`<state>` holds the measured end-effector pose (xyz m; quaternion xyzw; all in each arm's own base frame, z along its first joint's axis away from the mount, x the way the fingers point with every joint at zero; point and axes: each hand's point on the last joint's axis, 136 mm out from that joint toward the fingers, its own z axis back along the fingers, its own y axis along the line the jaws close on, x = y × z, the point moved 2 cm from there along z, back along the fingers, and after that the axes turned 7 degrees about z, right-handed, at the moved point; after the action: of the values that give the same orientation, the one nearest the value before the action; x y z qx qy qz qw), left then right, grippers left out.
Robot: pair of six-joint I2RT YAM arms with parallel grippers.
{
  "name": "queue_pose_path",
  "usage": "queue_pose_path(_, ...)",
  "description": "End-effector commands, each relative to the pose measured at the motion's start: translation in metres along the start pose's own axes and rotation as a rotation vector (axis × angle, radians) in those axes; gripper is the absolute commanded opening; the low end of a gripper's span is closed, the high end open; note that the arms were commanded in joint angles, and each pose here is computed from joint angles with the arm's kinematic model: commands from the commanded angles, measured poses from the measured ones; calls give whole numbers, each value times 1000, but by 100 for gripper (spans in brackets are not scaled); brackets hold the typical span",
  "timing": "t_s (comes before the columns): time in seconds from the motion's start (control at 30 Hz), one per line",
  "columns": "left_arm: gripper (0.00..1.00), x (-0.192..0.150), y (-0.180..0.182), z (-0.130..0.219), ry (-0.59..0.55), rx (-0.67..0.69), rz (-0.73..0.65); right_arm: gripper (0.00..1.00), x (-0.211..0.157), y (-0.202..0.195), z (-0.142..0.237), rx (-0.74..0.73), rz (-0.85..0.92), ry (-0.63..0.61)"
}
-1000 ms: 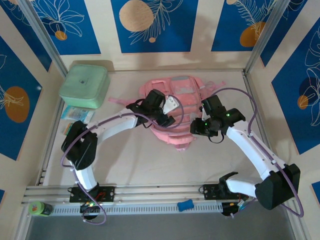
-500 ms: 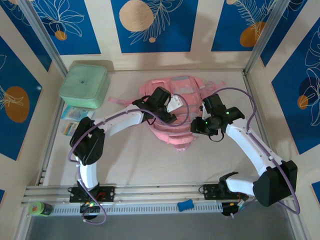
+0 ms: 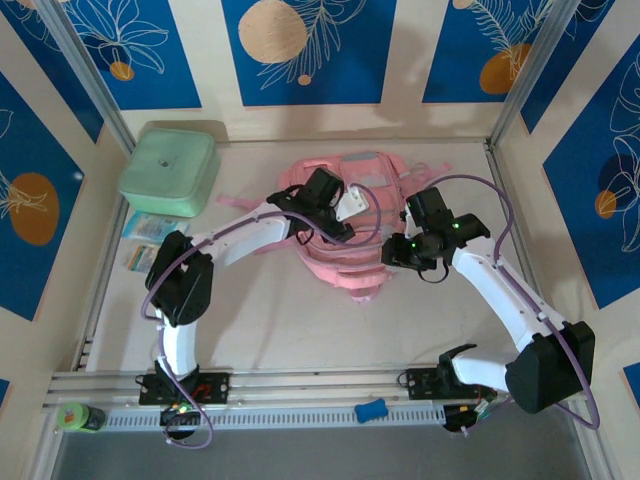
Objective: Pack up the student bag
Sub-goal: Open the student bag at the center of the table, then place the loose stationery in the student bag.
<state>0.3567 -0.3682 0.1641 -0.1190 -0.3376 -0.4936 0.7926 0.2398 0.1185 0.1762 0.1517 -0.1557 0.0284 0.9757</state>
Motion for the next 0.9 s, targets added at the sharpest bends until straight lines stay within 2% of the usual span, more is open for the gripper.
queue_pose_path(0.0, 59, -8, -1, -11, 17, 51, -80, 34, -3, 3, 5, 30, 12, 2)
queue_pose_path(0.13, 48, -11, 14, -15, 30, 152, -77, 33, -4, 3, 5, 35, 10, 6)
queue_pose_path(0.2, 40, -8, 20, -13, 22, 184, -81, 33, -4, 2, 6, 25, 10, 2)
queue_pose_path(0.37, 38, 1, 29, -9, 2, 214, -71, 32, -4, 1, 8, 23, 8, 3)
queue_pose_path(0.53, 30, 5, 38, -14, -1, 226, -16, 32, -4, 4, 8, 40, 7, 13)
queue_pose_path(0.63, 17, 10, 38, -16, -22, 228, 45, 31, -3, 9, 6, 67, 0, 24)
queue_pose_path(0.73, 0, 30, 35, 1, -75, 211, 132, 31, 0, 17, 6, 93, 10, 33)
queue_pose_path(0.87, 0, 58, 24, 35, -180, 180, 234, 32, 4, 23, 4, 100, 42, 40)
